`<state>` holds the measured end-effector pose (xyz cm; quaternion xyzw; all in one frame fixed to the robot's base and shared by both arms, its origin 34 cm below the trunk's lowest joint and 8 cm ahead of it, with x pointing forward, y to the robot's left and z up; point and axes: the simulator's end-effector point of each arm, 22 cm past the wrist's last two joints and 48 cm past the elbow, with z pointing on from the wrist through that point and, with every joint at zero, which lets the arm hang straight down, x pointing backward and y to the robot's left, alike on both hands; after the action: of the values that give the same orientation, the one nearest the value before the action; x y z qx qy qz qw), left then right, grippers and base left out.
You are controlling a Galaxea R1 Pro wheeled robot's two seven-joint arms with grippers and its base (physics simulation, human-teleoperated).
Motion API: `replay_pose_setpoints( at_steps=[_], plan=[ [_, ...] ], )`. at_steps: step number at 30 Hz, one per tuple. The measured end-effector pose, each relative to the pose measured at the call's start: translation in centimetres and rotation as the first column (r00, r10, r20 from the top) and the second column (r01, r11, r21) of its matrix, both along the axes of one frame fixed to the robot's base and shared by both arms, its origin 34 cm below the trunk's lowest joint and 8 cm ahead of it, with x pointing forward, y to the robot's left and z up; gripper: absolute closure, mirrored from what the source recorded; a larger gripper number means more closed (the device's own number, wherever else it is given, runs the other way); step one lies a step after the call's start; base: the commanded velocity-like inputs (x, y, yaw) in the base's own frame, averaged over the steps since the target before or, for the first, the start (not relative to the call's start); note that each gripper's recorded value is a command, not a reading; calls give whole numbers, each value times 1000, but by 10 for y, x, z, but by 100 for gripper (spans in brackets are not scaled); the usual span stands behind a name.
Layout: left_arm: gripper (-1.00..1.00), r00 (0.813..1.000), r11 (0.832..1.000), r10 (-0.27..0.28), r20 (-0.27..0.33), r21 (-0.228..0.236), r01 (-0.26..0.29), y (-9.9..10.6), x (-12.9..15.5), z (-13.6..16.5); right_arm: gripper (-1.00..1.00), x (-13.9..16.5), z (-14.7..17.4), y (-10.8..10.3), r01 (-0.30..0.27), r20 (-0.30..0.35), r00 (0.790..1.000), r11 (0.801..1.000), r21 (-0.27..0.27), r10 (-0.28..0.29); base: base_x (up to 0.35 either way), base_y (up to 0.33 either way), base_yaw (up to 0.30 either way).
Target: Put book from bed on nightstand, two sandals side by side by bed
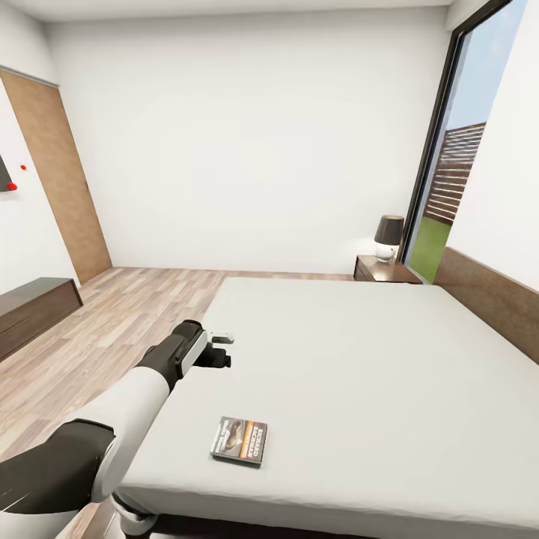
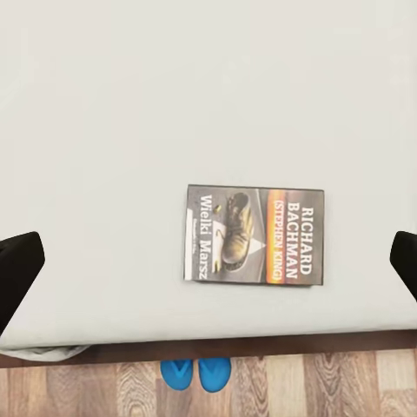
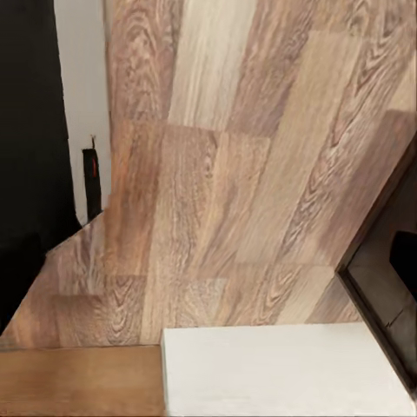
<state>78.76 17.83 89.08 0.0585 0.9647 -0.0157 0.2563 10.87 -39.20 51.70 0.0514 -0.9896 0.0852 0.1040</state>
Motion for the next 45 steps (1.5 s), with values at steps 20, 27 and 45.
replay_pose_setpoints(
  at_steps=[20,27,45],
  plan=[
    [-100,1000,1000,2,-3,0,-2,1,0,-18,-100,-92,4,-25,-1,-168,986,999,-40,-6,0,0,0],
    [-100,1000,1000,1,-1,-1,-1,0,0,-25,-100,-122,2,-22,-4,-205,979,999,-35,-4,0,0,0],
    [-100,999,1000,5,41,-1,-5,1,9,-24,-100,-136,5,-17,-8,-223,975,1000,-24,2,0,0,0]
  ],
)
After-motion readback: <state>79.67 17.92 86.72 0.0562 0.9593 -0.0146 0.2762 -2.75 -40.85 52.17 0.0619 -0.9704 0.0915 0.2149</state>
